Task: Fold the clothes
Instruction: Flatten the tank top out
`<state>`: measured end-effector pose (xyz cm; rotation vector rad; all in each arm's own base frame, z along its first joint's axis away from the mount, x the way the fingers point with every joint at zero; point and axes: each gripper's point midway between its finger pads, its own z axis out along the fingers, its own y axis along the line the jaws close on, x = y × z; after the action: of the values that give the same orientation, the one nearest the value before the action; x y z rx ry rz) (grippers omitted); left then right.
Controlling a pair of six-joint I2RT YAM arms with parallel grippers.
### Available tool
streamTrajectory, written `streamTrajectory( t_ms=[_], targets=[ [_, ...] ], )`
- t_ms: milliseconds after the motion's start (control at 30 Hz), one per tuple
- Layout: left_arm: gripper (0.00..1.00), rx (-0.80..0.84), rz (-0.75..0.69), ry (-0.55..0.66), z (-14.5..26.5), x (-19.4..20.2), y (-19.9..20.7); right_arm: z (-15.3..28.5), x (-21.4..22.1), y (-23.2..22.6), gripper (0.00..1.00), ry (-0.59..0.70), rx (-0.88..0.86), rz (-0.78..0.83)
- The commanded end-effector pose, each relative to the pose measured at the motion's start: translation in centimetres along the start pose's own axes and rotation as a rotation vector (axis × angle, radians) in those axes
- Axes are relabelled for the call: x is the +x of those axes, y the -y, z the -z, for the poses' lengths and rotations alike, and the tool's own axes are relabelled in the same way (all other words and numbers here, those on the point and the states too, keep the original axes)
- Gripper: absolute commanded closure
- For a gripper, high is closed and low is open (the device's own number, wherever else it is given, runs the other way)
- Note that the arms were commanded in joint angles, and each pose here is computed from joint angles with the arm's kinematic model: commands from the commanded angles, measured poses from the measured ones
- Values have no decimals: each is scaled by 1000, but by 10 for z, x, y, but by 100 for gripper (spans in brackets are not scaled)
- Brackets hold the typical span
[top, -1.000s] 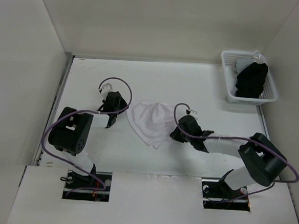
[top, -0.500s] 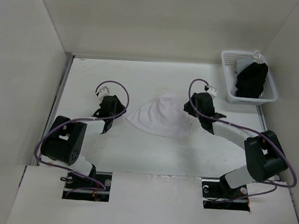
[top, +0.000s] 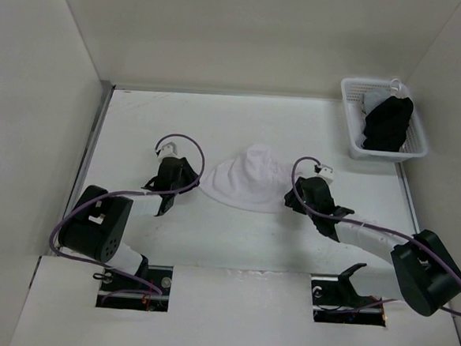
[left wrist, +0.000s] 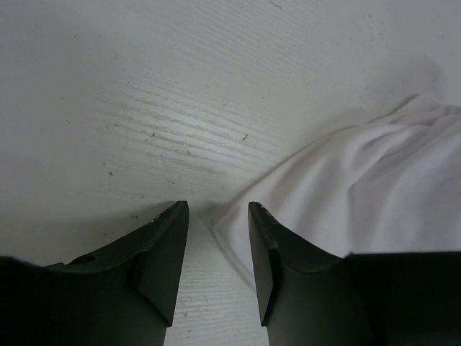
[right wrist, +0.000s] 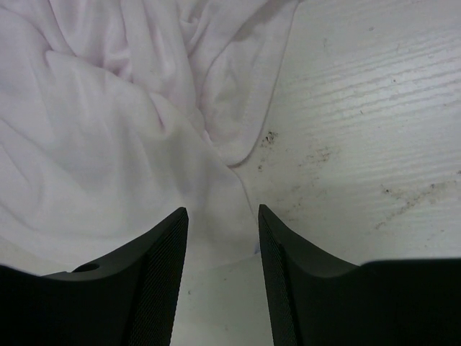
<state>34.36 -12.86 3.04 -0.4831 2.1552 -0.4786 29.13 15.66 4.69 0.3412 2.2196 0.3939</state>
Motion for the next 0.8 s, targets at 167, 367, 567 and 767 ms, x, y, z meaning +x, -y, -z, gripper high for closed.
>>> streamTrajectory(
  t_ms=[167,367,567,767],
  targets=[
    [70,43,-25,-27,0,10,6,7,-12,-15,51,58,-75,-71],
    [78,70,-42,-44,-1,15,14,7,-17,-6,48,70,-55,-107],
    [95,72,11,2,11,1,11,6,-8,5,46,26,-19,-155],
    [95,101,32,53,29,-21,24,7,7,9,59,-41,22,-145]
  ],
)
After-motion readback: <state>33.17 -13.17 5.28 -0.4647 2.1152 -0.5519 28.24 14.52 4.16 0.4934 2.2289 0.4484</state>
